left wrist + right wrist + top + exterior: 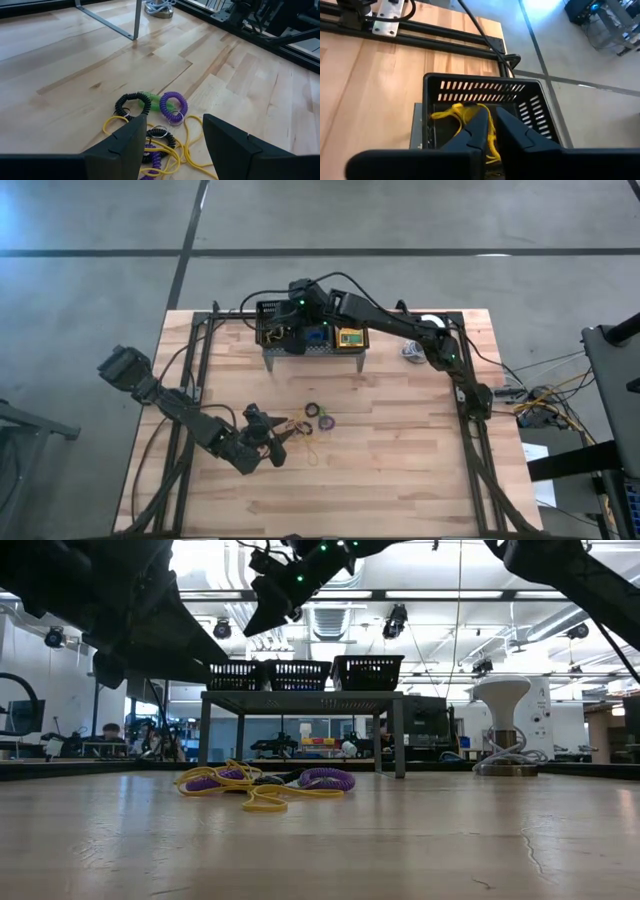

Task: Pick & Place Office Desk Supplies
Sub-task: Put the yellow rubberband into the left black bin on the shelf

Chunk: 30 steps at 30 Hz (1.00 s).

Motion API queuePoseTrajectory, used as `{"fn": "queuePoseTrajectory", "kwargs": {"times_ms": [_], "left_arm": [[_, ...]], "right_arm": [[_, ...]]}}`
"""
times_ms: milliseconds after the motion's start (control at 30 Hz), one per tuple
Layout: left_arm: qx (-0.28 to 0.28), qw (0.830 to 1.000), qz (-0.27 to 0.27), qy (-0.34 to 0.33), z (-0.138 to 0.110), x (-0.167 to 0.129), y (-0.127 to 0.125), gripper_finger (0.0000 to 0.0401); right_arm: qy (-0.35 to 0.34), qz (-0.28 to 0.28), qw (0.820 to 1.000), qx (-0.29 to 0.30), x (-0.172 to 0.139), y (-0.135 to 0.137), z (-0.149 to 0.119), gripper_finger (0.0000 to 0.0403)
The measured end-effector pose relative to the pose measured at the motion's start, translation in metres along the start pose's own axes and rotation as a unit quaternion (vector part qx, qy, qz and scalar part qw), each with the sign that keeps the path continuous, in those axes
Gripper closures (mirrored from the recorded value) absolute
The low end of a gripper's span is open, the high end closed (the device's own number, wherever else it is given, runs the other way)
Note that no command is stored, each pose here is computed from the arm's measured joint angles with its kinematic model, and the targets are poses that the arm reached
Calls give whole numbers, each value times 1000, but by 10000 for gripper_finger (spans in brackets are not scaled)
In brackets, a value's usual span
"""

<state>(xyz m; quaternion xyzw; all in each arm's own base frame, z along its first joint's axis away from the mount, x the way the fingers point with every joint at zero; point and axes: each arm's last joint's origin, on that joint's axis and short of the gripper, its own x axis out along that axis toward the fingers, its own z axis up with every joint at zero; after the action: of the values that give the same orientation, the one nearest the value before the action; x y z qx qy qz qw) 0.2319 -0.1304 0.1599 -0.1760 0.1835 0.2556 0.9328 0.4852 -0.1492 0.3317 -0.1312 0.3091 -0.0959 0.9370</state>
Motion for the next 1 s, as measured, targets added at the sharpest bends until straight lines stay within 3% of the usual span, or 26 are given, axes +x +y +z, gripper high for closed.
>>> {"fn": "queuePoseTrajectory", "kwargs": {"times_ms": [233, 367, 533, 700, 867, 1000], "left_arm": [[-5, 1000, -1, 1, 0, 0, 0, 202], [-9, 1000, -3, -1, 0, 0, -1, 201], [-27, 1000, -6, -5, 1, 0, -2, 201], [-24, 1000, -6, -7, 1, 0, -2, 201], [-13, 1000, -6, -12, 2, 0, -3, 201], [-2, 999, 7, -31, 3, 0, -2, 201]], "right_arm": [[-12, -14, 1000, 5, -2, -7, 1, 298], [-23, -12, 1000, 0, -28, -8, 13, 272], [-44, 93, 995, 0, -69, 14, 20, 278], [-3, 126, 992, 3, -89, 59, -19, 313], [-65, 124, 989, 43, -141, 97, -55, 350], [-106, 100, 987, 62, -162, 131, -99, 369]]}}
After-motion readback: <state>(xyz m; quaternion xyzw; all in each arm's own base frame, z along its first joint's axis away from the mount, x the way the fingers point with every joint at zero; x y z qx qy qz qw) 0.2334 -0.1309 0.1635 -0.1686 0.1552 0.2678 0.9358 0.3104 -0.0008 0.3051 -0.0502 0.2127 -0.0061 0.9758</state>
